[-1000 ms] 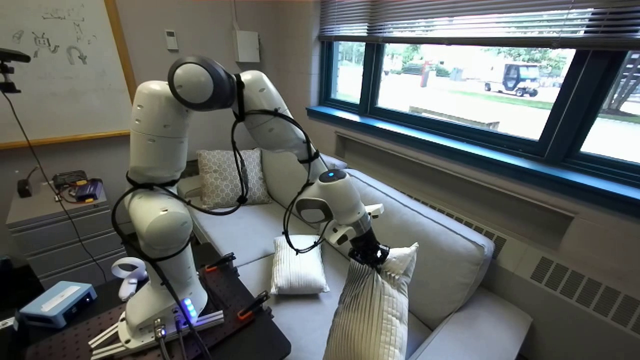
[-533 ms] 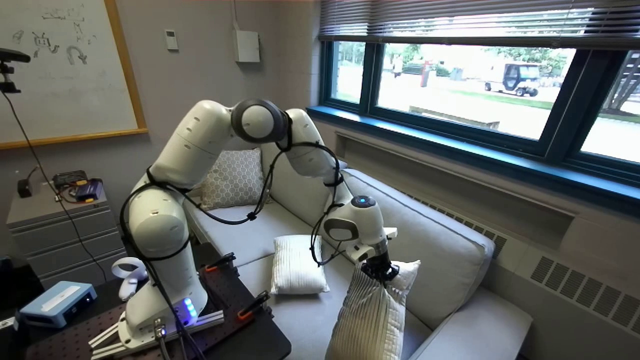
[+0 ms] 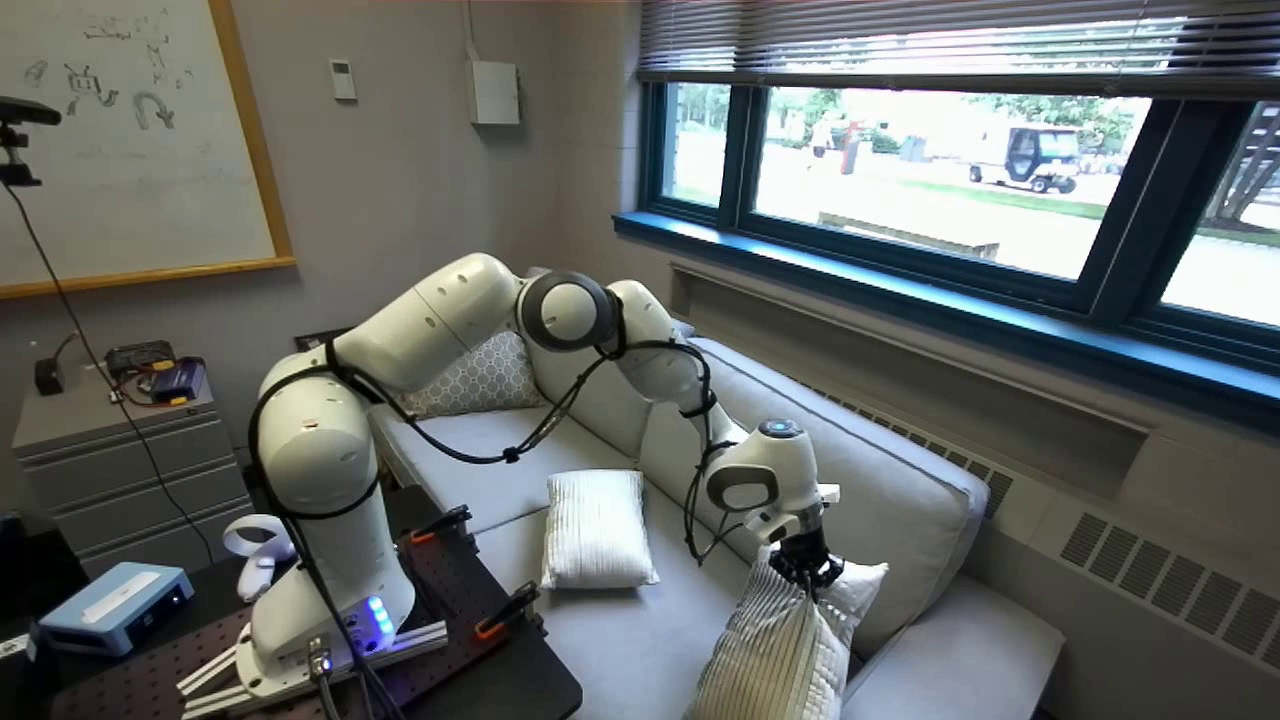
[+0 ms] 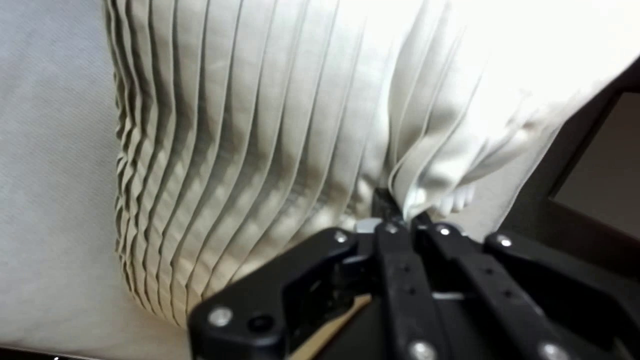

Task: Move the small pillows to the left arm of the sofa

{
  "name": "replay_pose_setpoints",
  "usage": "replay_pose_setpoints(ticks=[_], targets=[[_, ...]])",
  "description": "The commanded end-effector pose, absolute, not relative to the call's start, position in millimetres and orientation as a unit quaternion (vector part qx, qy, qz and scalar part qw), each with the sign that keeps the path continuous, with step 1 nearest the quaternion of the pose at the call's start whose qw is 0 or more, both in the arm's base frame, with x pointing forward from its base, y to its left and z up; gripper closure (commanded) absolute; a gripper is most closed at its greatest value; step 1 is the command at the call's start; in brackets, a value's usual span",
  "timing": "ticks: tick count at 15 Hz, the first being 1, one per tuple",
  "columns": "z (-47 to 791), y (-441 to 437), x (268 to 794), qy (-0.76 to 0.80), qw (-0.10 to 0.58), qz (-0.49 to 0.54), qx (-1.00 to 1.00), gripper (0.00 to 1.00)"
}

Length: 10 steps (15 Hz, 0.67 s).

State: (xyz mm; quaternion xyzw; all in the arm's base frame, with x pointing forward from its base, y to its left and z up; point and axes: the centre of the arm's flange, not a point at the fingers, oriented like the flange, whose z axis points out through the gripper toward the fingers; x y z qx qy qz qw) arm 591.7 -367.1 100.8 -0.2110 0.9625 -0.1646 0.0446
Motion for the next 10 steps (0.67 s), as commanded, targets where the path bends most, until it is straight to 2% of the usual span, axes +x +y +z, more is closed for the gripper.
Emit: replay_pose_setpoints(ticks=[1,6,10], targets=[[113,-398,668,0.960,0.028,-0.202,-0.189,0.99],[110,-386,722,0.952,-0.026,-0.239,-0.188,0.99],[81,-381,737,0.949,-0.076,-0.243,-0.185,0.99]])
